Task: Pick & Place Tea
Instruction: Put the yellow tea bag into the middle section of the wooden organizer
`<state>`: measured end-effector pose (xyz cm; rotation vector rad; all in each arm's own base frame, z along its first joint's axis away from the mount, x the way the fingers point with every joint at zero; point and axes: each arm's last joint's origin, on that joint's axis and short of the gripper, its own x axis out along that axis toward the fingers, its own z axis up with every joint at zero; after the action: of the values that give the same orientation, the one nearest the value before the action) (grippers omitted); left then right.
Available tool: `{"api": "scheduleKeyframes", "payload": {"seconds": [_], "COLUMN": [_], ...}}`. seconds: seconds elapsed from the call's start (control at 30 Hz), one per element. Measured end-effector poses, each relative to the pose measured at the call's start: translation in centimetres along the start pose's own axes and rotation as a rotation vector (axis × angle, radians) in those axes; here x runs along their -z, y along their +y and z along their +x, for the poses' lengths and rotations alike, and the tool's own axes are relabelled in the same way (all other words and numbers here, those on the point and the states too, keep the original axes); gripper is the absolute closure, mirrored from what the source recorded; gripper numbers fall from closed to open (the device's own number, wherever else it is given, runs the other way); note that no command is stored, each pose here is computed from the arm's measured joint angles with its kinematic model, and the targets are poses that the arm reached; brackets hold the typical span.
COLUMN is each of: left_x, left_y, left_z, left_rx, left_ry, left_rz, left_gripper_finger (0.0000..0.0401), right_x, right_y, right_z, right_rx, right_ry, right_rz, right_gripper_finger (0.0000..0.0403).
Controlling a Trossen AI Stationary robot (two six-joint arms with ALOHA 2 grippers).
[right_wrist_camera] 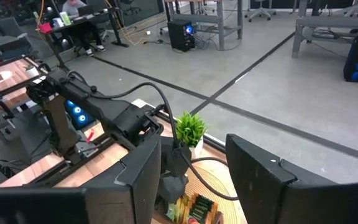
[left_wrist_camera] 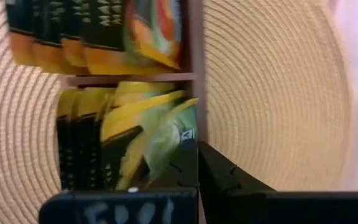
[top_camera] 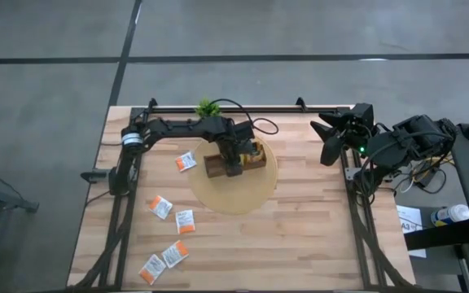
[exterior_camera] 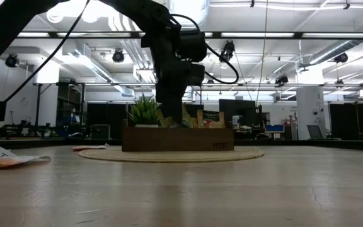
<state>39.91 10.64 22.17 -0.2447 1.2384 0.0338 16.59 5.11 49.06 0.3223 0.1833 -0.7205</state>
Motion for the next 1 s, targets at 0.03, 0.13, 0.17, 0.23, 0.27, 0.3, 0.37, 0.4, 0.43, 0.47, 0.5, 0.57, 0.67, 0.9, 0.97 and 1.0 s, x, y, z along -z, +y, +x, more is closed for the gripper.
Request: {"api": "scheduleKeyframes", "payload": {"seconds": [0.03,0.13,0.17,0.23,0.27,0.3,0.37,0.4,0.43,0.47,0.5,0.57,0.67,0.9,0.97,1.0], "left_x": [0.0,0.1,0.1,0.3,0.4,0.4,0.4,0.4,0.4,0.4,0.4,0.4,0.4,0.4,0.3,0.2], "left_y": [0.0,0.1,0.2,0.2,0.3,0.3,0.3,0.3,0.3,0.3,0.3,0.4,0.4,0.4,0.3,0.3], "left_z": [0.1,0.3,0.5,0.8,0.9,1.0,1.3,1.3,1.3,1.3,1.3,1.3,1.3,1.3,1.1,0.9], "left_rx": [-0.01,-0.019,-0.025,-0.032,-0.032,-0.035,-0.036,-0.036,-0.036,-0.038,-0.043,-0.052,-0.052,-0.052,-0.052,-0.052], "left_ry": [-0.004,-0.003,-0.009,-0.009,-0.008,-0.012,-0.02,-0.021,-0.022,-0.023,-0.025,-0.026,-0.025,-0.025,-0.031,-0.036], "left_rz": [-0.009,-0.033,-0.04,-0.062,-0.072,-0.077,-0.087,-0.093,-0.098,-0.1,-0.103,-0.108,-0.12,-0.14,-0.139,-0.139], "left_gripper_finger": [0.0401,0.0401,0.0401,0.0401,0.0401,0.0401,0.0401,0.0401,0.0401,0.0401,0.0401,0.0401,0.0401,0.0401,0.0401,0.0401], "right_x": [0.0,0.0,0.0,0.0,0.0,0.0,0.0,0.0,0.0,0.0,0.0,0.0,0.0,0.0,0.0,0.0], "right_y": [0.0,0.0,0.0,0.0,0.0,0.0,0.0,0.0,0.0,0.0,0.0,0.0,0.0,0.0,0.0,0.0], "right_z": [0.0,0.0,0.0,0.0,0.0,0.0,0.0,0.0,0.0,0.0,0.0,0.0,0.0,0.0,0.0,0.0], "right_rx": [0.001,0.001,0.001,0.002,0.002,0.002,0.002,0.002,0.002,0.002,0.002,0.002,0.002,0.002,0.002,0.002], "right_ry": [-0.001,-0.001,-0.001,-0.002,-0.002,-0.002,-0.002,-0.002,-0.002,-0.002,-0.002,-0.002,-0.002,-0.002,-0.002,-0.002], "right_rz": [0.0,0.0,0.0,0.0,0.0,0.0,0.0,0.0,0.0,0.0,-0.001,-0.007,-0.013,-0.015,-0.016,-0.016], "right_gripper_finger": [0.0225,0.0225,0.0225,0.0225,0.0225,0.0225,0.0225,0.0225,0.0225,0.0225,0.0225,0.0225,0.0225,0.0225,0.0225,0.0225]}}
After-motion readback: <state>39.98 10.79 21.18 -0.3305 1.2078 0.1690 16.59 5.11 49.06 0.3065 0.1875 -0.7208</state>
